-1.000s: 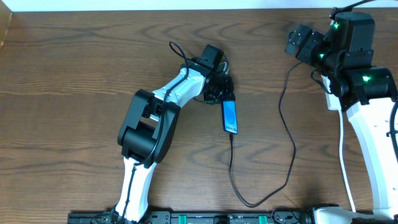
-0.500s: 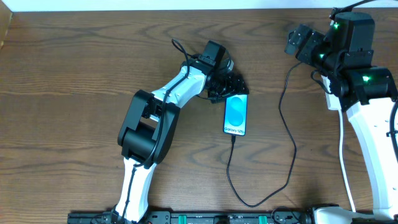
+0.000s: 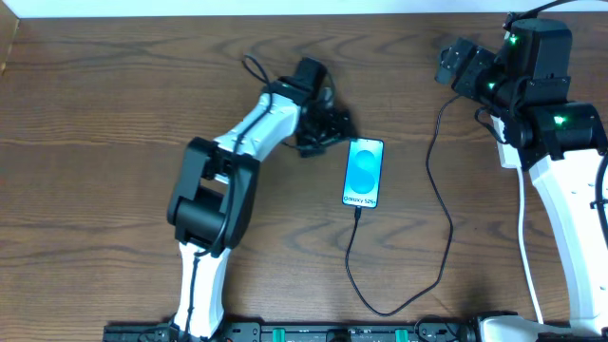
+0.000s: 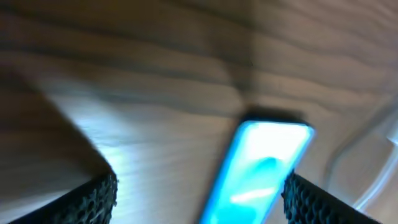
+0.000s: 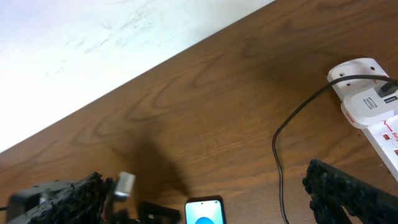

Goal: Plug charger to phone and switch on socket
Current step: 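Open the left gripper and lift it away from the phone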

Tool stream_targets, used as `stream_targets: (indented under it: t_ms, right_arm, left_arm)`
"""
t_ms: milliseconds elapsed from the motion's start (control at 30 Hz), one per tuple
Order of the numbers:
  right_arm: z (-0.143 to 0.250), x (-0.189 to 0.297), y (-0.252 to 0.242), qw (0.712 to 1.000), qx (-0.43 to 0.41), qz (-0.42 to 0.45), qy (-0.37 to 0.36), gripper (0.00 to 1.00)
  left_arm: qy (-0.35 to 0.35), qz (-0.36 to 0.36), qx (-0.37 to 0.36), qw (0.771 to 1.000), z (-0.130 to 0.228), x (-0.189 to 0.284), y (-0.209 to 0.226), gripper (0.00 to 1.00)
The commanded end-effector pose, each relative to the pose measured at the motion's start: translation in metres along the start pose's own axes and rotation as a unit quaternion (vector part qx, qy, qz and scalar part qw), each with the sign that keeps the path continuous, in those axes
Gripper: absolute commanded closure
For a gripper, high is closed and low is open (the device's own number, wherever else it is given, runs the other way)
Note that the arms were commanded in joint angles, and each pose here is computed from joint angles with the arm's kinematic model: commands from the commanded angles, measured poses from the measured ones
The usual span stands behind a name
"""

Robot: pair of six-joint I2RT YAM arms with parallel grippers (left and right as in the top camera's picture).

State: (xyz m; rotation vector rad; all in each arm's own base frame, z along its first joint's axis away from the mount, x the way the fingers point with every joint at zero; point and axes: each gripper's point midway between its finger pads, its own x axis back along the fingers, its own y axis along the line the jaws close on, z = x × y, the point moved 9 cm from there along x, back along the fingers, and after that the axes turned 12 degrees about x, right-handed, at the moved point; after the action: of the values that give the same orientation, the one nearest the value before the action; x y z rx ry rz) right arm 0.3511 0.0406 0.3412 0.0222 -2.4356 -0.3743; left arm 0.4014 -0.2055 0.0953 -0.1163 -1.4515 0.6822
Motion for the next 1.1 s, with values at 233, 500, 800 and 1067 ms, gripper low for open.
stream_targets:
  t_ms: [233, 500, 800, 1067]
  right_arm:
    - [0.002, -0.001, 0.002, 1.000, 0.008, 0.007, 0.007, 0.01]
    - [0.002, -0.001, 0.002, 1.000, 0.008, 0.007, 0.007, 0.01]
    - [0.002, -0.001, 0.002, 1.000, 0.008, 0.006, 0.006, 0.01]
    - [0.002, -0.001, 0.001, 1.000, 0.008, 0.007, 0.006, 0.01]
  left_arm:
    - [-0.168, -0.227, 0.001, 0.959, -0.030, 0.106, 0.075, 0.13]
    - [-0.289, -0.196, -0.011, 0.937, 0.017, 0.219, 0.052, 0.13]
    - [-0.347, -0.149, -0.023, 0.926, 0.048, 0.267, 0.043, 0.12]
    - [-0.347, -0.149, -0.023, 0.926, 0.048, 0.267, 0.043, 0.12]
